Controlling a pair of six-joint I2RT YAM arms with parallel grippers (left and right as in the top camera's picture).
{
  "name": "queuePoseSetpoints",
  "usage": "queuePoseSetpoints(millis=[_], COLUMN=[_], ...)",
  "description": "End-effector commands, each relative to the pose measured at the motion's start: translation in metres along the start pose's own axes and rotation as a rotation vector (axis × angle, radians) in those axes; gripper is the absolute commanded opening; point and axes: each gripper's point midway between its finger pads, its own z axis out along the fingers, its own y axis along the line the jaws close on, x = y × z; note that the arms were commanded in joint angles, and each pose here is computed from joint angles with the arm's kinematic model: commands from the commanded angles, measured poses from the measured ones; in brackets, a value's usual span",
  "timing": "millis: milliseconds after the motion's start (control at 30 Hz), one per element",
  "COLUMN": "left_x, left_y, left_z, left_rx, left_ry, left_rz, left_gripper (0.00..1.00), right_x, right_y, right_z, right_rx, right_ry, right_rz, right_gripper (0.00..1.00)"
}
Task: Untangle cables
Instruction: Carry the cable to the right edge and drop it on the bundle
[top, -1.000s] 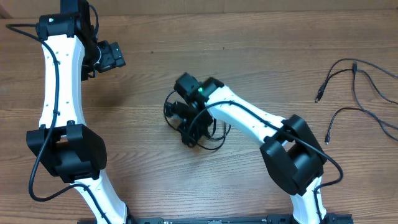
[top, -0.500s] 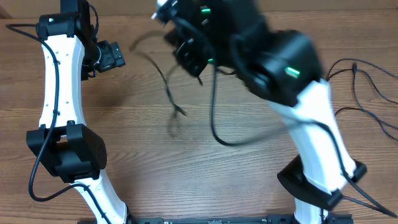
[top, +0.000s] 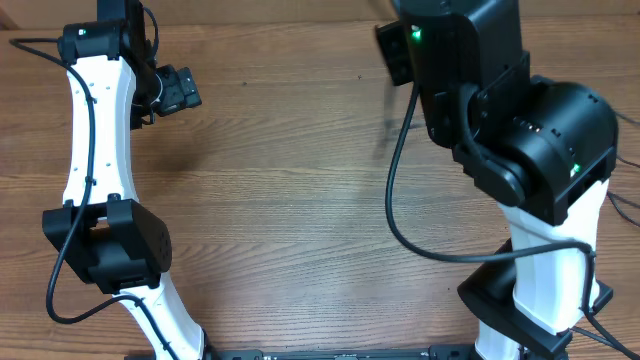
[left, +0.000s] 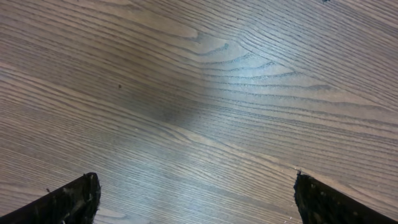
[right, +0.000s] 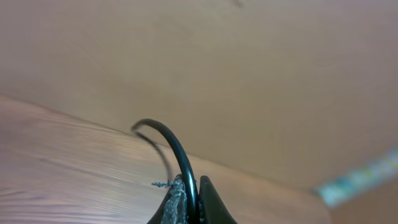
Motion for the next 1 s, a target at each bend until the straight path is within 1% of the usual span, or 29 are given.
queuePoseSetpoints(millis=[0,100,200,267,333,433,533,567,667,733,867,967], left_x=[-0.003,-0.003,-0.003,-0.003,-0.003,-0.003,-0.003,-0.003,-0.003,-0.003,-0.003,-0.003], left_y=[-0.001,-0.001,-0.001,-0.001,-0.001,-0.001,-0.001,-0.001,-0.001,-0.001,-0.001,-0.001], left_z=[-0.015,-0.015,-0.015,-0.015,-0.015,-0.015,-0.015,-0.015,-0.015,-0.015,-0.015,-0.015], left_rx=[0.018,0.018,0.018,0.018,0.018,0.018,0.018,0.018,0.018,0.018,0.018,0.018], left_ry=[-0.038,-0.038,-0.038,-0.038,-0.038,-0.038,-0.038,-0.038,-0.038,-0.038,-0.038,-0.038], left_rz=[-0.012,-0.012,-0.012,-0.012,-0.012,-0.012,-0.012,-0.012,-0.012,-0.012,-0.012,-0.012], left_gripper=[0.99,1.0,1.0,1.0,1.0,1.0,1.0,0.99,1.0,1.0,1.0,1.0], right_x=[0.016,0.042,0.061,0.078,0.089,0.117,0.142,0.147,0.183,0.204,0.252,0.289], right_y=[-0.052,-0.083,-0.11,-0.145,-0.169,-0.227,-0.269,-0.276,-0.32,-0.337,-0.355,-0.376], right_z=[0.008,0.025,0.038,0.048,0.05,0.046,0.038,0.037,0.033,0.037,0.063,0.077], right_rx=[0.193,0.198,0.17,0.165,0.182,0.278,0.368,0.385,0.491,0.511,0.403,0.405], right_ry=[0.055,0.145,0.202,0.237,0.251,0.289,0.323,0.332,0.398,0.441,0.534,0.586], right_rz=[0.121,0.165,0.224,0.304,0.353,0.444,0.502,0.51,0.57,0.602,0.613,0.662], right_gripper=[0.04,0.04,0.04,0.04,0.04,0.04,0.04,0.04,0.04,0.04,0.04,0.04])
